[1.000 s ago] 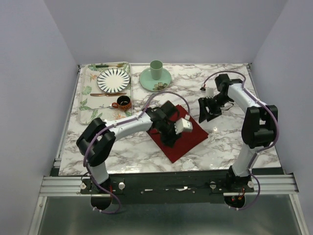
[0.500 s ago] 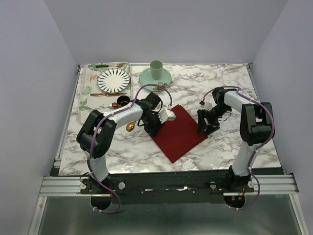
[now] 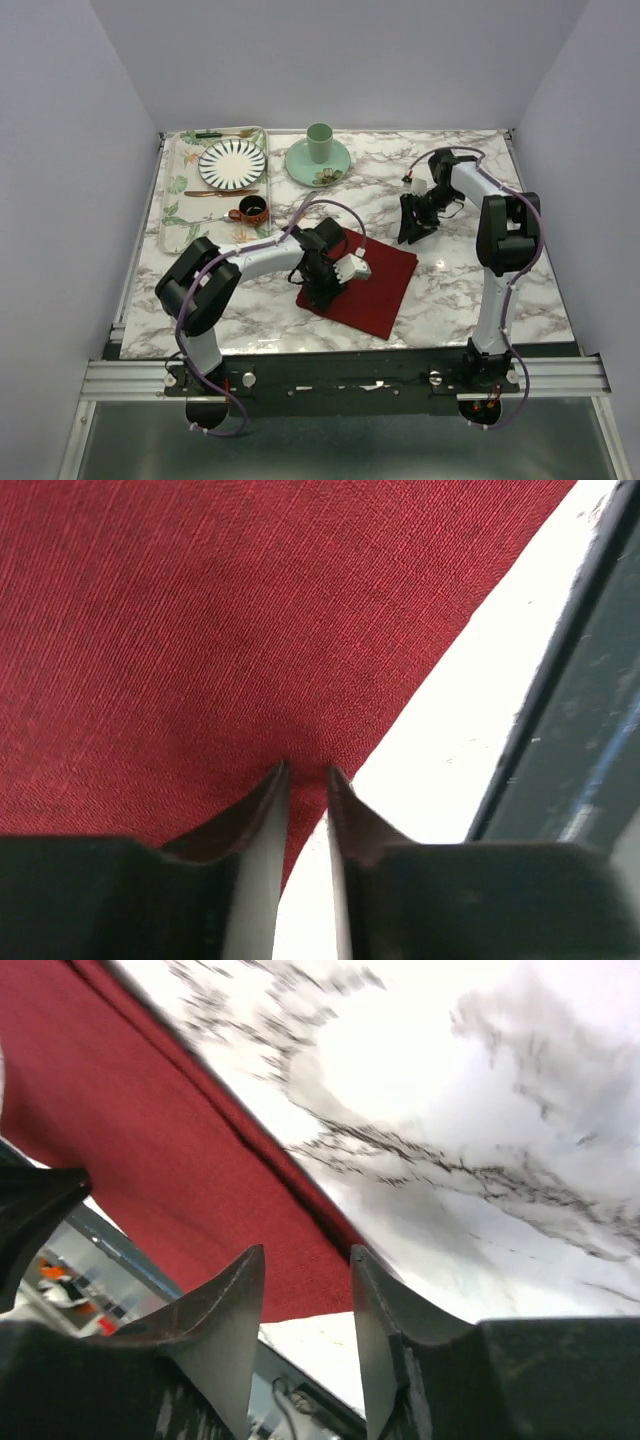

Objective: Fold the napkin into a case and place the utensils inside
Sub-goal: Smooth out the lower triangle-folded napkin at the center of the board.

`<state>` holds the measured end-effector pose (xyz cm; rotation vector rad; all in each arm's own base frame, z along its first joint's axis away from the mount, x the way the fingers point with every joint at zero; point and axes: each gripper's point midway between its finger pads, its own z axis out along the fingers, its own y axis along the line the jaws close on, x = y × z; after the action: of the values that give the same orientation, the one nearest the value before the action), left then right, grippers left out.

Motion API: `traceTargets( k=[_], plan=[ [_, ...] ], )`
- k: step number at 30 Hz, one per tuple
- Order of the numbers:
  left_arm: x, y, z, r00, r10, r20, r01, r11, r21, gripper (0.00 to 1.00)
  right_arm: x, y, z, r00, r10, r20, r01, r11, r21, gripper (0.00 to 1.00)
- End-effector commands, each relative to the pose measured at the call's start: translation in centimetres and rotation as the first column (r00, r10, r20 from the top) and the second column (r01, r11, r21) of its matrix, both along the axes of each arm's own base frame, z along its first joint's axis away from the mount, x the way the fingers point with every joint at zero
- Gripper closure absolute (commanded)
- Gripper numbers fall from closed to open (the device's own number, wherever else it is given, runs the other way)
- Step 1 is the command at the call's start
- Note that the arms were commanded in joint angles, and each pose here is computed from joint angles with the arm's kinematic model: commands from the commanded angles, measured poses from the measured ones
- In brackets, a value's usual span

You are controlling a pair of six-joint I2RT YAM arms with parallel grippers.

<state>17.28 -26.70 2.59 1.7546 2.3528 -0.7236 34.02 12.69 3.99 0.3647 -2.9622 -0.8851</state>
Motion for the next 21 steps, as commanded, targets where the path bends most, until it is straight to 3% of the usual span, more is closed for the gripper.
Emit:
traceTargets(
  k=[1,3,5,7,11,13,21],
  plan=[
    [0.3,-1.1,3.8,0.987,0.116,-0.11,-0.131,0.981,-0.14,0.63,-0.3,1.3,3.9,0.992,0.09,0.087,-0.1,0.988,0.117,0.48],
    [2.7,-1.0,6.5,0.974,0.189,-0.126,-0.217,0.939,-0.266,0.57,-1.4,2.0,6.7,0.986,0.093,0.139,-0.118,0.976,0.181,0.42],
    [3.0,-1.3,8.8,0.966,0.189,-0.179,-0.244,0.897,-0.368,0.51,-4.0,3.8,8.2,0.989,0.094,0.111,-0.125,0.942,0.312,0.37],
    [2.4,-1.4,9.1,0.965,0.161,-0.206,-0.233,0.886,-0.402,0.49,-5.8,5.3,10.0,0.993,0.081,0.085,-0.11,0.9,0.421,0.3],
    [1.0,-1.5,7.4,0.925,0.148,-0.35,-0.284,0.881,-0.378,0.48,-10.3,7.0,7.7,0.989,0.09,-0.121,-0.018,0.868,0.496,0.26],
    [1.1,-1.2,6.3,0.901,0.174,-0.398,-0.328,0.873,-0.36,0.48,-10.9,6.9,5.9,0.978,0.077,-0.195,0.027,0.877,0.48,0.26],
    [3.2,0.1,2.8,0.79,0.326,-0.52,-0.509,0.821,-0.259,0.53,-7.1,4.8,-0.2,0.98,0.068,-0.189,-0.014,0.963,0.27,0.3]
  ],
)
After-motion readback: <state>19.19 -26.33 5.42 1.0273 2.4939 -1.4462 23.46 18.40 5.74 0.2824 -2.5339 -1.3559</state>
